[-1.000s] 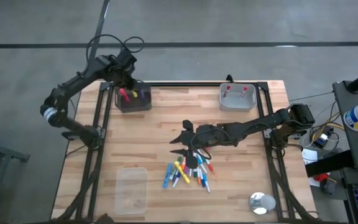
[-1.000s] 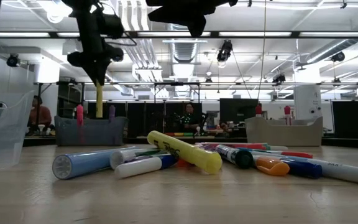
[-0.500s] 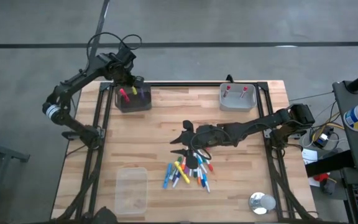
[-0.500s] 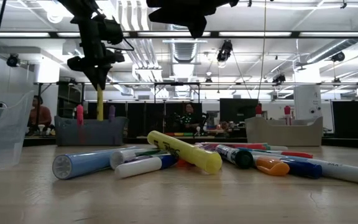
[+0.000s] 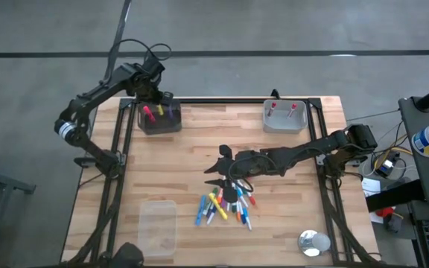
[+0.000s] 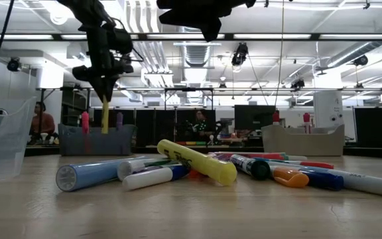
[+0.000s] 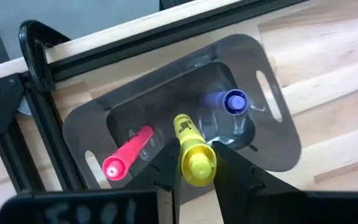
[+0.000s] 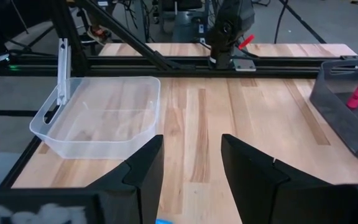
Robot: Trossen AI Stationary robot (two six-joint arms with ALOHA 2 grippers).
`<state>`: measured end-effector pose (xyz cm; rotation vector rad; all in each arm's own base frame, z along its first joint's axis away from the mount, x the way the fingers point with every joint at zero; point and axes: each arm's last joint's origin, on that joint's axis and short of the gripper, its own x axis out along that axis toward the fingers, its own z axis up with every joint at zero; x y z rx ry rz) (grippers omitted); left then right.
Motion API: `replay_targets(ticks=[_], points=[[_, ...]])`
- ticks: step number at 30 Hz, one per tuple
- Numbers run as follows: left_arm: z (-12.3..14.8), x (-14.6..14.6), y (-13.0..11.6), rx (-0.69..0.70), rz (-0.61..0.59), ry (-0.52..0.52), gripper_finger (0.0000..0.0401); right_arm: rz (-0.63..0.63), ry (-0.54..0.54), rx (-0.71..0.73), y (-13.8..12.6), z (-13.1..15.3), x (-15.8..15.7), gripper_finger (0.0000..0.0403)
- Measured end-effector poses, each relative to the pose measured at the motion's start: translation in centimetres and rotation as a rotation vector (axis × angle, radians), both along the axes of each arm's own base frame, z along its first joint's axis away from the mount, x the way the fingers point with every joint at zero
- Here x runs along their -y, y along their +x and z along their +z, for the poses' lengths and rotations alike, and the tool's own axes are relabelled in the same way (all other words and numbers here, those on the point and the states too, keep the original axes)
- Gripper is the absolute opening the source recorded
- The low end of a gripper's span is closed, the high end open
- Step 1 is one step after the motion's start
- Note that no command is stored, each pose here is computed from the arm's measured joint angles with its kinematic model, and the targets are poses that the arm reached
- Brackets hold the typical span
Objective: Pick & Place Markers
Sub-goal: Put the yellow highlighter pen into the black bin
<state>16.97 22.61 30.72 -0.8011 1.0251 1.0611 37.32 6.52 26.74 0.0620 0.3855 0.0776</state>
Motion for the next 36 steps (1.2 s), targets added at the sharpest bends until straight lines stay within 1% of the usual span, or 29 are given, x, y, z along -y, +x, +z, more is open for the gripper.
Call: replay_targets(ticks=[6, 12, 19, 23, 29, 33, 36], points=[[-1.0, -0.1, -0.1, -0.015, 0.008, -0.019, 0.0067, 0.001, -0.003, 0.0, 0.0, 0.0, 0.0, 0.0157], [-2.4, 0.0, -0.5, -0.036, 0.019, -0.047, 0.0067, 0.001, -0.003, 0.0, 0.0, 0.0, 0.0, 0.015], [-2.5, -0.3, -0.2, 0.02, 0.01, -0.032, 0.0067, 0.001, -0.003, 0.0, 0.0, 0.0, 0.0, 0.0151], [-2.7, -0.3, -0.3, 0.017, 0.018, -0.038, 0.0067, 0.001, -0.003, 0.0, 0.0, 0.0, 0.0, 0.0149], [-4.0, -0.2, -0.4, 0.014, 0.027, -0.048, 0.0067, 0.002, -0.006, 0.001, 0.0, 0.0, 0.0, 0.0141], [-4.0, -0.3, -0.3, 0.02, 0.029, -0.048, 0.0067, 0.002, -0.007, 0.001, 0.0, 0.0, 0.0, 0.0139], [-4.1, -0.1, -0.4, 0.012, 0.036, -0.069, 0.0067, 0.002, -0.007, 0.0, 0.0, 0.0, 0.0, 0.0142]])
